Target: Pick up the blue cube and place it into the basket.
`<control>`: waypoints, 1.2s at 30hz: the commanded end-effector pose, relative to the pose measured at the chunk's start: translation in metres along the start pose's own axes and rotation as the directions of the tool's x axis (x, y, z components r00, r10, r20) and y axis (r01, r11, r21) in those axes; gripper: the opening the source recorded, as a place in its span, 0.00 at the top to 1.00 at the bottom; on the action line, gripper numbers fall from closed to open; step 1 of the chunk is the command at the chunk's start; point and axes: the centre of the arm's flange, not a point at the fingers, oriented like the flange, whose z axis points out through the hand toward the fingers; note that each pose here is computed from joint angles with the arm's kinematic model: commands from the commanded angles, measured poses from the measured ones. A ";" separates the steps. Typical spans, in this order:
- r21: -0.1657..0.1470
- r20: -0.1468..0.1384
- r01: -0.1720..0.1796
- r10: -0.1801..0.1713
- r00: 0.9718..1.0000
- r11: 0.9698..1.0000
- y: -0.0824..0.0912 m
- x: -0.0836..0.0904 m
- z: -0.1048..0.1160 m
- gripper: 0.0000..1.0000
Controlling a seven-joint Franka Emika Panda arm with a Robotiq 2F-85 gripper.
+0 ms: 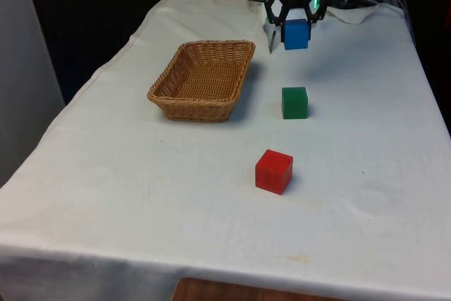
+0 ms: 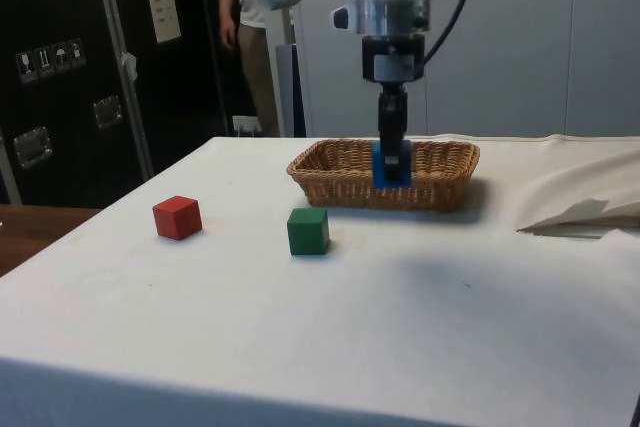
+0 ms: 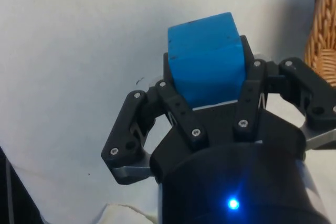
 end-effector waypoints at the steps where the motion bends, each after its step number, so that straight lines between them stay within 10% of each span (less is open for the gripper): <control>1: -0.001 -0.001 -0.003 0.003 1.000 1.000 0.005 0.002 0.000 0.98; 36: 0.004 -0.015 -0.109 0.109 0.994 0.994 0.093 0.011 0.001 0.98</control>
